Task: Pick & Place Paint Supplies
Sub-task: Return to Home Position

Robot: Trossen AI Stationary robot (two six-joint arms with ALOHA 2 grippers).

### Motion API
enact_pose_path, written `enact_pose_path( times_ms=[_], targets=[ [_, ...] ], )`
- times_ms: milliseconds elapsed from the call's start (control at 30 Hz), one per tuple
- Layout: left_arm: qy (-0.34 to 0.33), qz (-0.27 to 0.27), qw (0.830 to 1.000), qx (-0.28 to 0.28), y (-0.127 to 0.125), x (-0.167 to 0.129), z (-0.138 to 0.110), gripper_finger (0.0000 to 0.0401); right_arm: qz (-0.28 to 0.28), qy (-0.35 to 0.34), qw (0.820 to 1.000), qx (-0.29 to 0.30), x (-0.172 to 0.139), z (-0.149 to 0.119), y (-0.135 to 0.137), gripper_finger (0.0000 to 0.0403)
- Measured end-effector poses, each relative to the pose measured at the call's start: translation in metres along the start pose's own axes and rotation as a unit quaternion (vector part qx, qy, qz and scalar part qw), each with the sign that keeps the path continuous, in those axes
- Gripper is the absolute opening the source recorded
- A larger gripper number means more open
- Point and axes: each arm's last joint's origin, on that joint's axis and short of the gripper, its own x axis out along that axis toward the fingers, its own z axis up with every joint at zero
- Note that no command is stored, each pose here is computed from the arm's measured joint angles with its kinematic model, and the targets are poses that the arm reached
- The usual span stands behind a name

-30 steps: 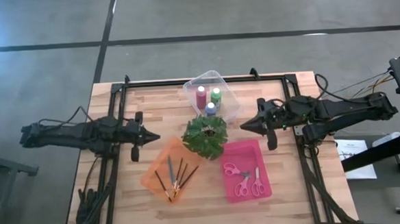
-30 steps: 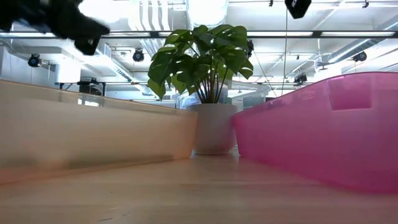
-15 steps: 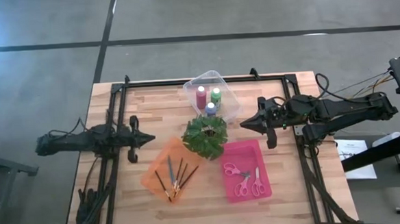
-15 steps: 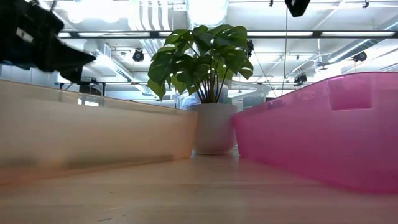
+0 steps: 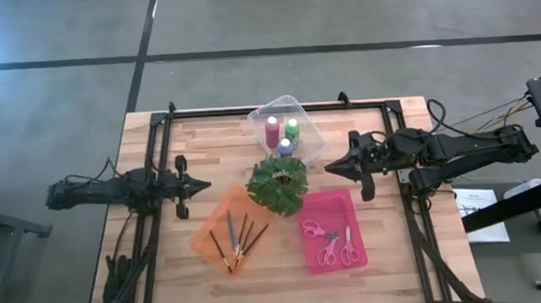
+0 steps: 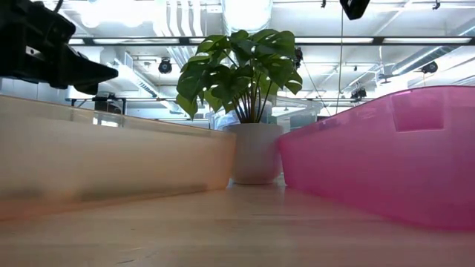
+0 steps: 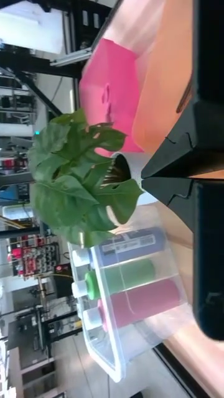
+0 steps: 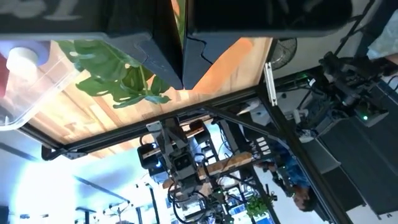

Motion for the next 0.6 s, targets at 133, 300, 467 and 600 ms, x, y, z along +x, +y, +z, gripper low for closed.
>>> enact_pose_path(
  times_ms=[133,300,467,600],
  targets=[
    [0.003,0.0,1.0,0.0,0.0,0.0,0.0,0.0006,0.003,-0.009,1.0,-0.02,-0.006,0.002,0.0,0.0008],
    [0.003,0.0,1.0,0.0,0.0,0.0,0.0,0.0006,-0.01,-0.034,0.998,-0.046,-0.023,-0.002,-0.004,0.0008],
    [0.003,0.0,1.0,0.0,0.0,0.0,-0.001,0.0006,-0.02,-0.056,0.997,-0.048,-0.047,-0.024,-0.015,0.0008],
    [0.003,0.0,1.0,0.0,0.0,0.0,-0.001,0.0006,0.001,-0.088,0.995,-0.045,-0.068,-0.048,-0.026,0.0008]
  ],
)
